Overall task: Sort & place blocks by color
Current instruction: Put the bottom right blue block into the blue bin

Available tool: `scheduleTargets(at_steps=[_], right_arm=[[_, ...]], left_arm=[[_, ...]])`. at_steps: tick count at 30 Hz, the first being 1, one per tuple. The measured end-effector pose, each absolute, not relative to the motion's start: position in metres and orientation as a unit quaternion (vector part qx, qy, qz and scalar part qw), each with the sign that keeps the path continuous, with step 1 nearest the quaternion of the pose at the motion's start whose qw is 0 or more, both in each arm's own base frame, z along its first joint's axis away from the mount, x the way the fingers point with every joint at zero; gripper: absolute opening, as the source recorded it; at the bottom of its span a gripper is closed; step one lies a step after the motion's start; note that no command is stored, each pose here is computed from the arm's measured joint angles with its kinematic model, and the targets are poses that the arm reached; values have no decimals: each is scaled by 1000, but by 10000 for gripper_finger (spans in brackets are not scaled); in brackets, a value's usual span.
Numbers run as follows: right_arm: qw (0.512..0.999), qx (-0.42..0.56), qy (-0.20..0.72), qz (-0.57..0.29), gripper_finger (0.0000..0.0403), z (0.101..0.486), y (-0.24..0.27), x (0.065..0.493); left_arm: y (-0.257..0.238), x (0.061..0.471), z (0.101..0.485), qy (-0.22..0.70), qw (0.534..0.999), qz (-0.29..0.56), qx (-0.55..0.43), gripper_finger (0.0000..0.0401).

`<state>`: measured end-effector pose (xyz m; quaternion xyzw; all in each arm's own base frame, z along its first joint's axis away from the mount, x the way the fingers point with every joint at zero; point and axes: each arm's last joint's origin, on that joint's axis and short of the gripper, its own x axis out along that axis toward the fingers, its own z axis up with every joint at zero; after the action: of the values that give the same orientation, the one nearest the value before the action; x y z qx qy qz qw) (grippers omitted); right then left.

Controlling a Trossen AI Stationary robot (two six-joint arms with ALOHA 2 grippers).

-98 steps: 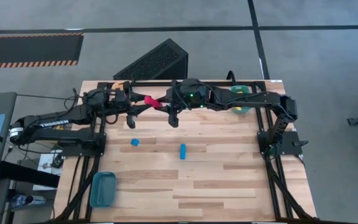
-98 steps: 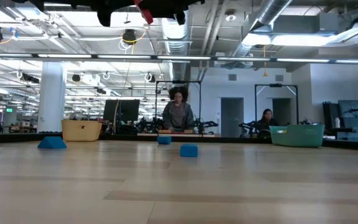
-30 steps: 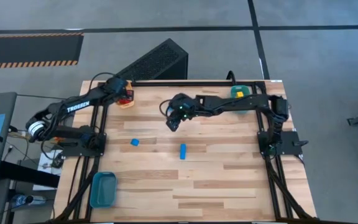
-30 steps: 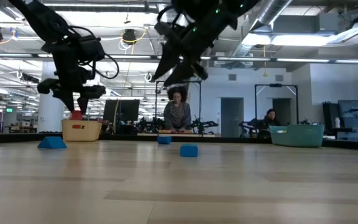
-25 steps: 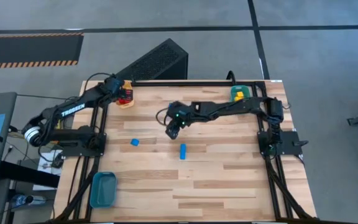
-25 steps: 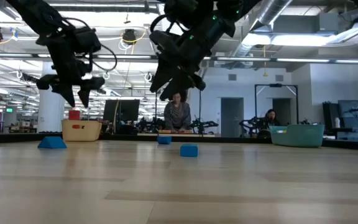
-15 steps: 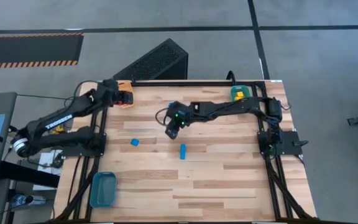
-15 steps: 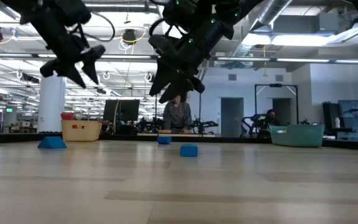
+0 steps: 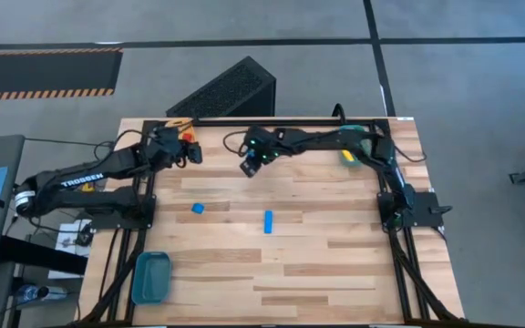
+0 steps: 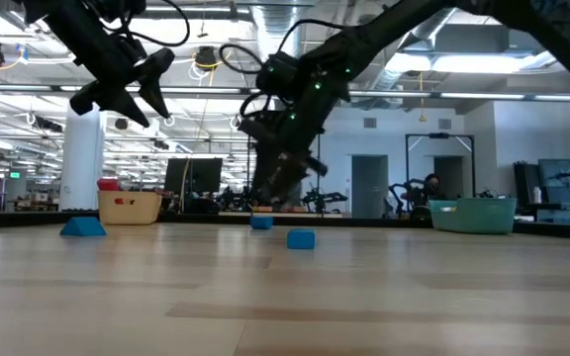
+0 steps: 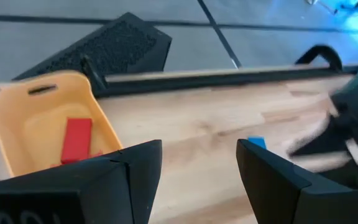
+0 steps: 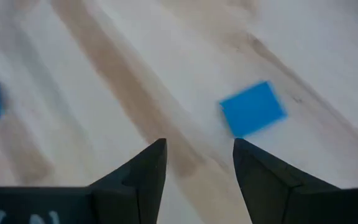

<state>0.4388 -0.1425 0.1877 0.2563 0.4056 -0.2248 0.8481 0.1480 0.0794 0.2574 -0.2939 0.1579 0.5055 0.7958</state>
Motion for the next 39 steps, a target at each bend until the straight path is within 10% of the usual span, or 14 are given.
scheduleTargets(at_steps=[21, 39], right_arm=[[785, 139, 588, -135, 190, 191, -147, 460], [843, 98, 522, -85, 168, 197, -68, 456]], left_arm=[[71, 156, 252, 227, 834, 438, -249, 192], [38, 163, 250, 217, 832, 409, -305, 192]])
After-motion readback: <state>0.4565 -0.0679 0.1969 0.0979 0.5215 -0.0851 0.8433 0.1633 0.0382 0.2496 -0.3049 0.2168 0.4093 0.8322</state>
